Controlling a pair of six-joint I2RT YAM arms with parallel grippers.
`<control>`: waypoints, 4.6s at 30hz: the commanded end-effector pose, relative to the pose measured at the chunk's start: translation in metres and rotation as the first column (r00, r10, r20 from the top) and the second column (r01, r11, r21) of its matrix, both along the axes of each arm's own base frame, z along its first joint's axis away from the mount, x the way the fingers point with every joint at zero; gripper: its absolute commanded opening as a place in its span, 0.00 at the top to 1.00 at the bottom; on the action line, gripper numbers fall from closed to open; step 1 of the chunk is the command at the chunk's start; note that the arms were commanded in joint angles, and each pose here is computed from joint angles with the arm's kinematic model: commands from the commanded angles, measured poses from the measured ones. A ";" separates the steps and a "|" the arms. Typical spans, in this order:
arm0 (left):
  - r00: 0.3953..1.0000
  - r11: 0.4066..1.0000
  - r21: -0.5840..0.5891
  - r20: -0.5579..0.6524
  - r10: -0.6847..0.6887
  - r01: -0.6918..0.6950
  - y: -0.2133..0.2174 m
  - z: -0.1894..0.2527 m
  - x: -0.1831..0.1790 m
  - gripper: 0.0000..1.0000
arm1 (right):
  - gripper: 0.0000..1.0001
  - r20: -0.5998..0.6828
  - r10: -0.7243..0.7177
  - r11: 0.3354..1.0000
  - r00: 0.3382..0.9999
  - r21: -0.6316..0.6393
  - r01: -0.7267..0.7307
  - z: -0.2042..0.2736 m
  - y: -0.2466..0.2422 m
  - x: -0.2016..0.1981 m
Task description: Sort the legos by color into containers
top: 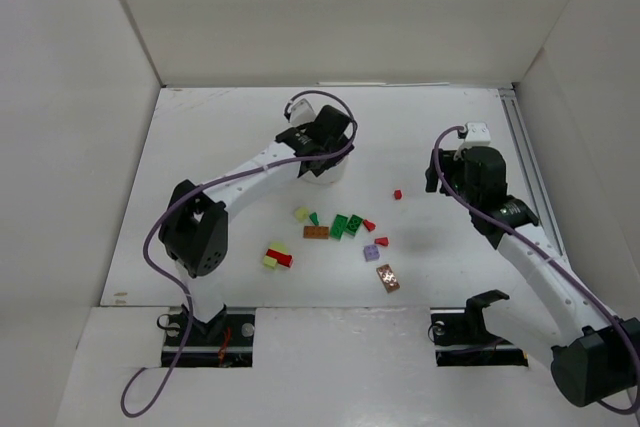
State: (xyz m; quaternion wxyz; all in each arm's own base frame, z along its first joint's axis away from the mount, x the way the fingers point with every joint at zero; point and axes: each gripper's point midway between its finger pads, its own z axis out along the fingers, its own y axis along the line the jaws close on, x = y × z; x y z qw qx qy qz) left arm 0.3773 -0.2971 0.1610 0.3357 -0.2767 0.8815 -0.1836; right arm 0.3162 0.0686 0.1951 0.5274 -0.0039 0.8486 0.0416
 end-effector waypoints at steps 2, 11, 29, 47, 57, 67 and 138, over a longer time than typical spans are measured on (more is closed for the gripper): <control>0.997 0.997 -0.001 0.000 0.071 -0.071 0.001 0.008 0.006 0.56 | 0.22 0.046 0.002 1.000 0.999 0.016 -0.003 0.013 0.000 0.003; 0.992 0.992 0.003 -0.009 0.128 -0.128 0.007 0.007 0.007 0.51 | 0.22 0.056 -0.016 1.000 0.998 0.015 0.015 0.016 -0.005 0.003; 0.986 0.986 0.026 0.008 0.166 -0.166 0.002 -0.004 0.014 0.36 | 0.22 0.057 -0.012 1.000 0.998 0.006 0.011 0.016 -0.005 0.003; 0.983 0.983 0.023 0.032 0.183 -0.184 0.003 0.004 0.014 0.24 | 0.22 0.057 -0.012 1.000 0.998 0.006 0.011 0.016 -0.005 0.003; 0.983 0.991 0.113 0.156 -0.093 0.076 -0.008 0.061 -0.021 0.00 | 0.13 -0.031 0.254 0.967 0.967 0.029 -0.253 -0.006 0.040 -0.020; 0.933 0.965 0.138 0.259 -0.251 0.221 0.060 0.076 -0.111 0.00 | 0.12 -0.274 0.510 0.851 0.815 0.026 -0.524 -0.065 0.143 -0.095; 0.963 0.970 0.147 0.164 -0.215 0.191 0.147 0.019 -0.112 0.00 | 0.35 -0.049 0.556 0.814 0.830 -0.167 -0.556 -0.009 0.270 0.117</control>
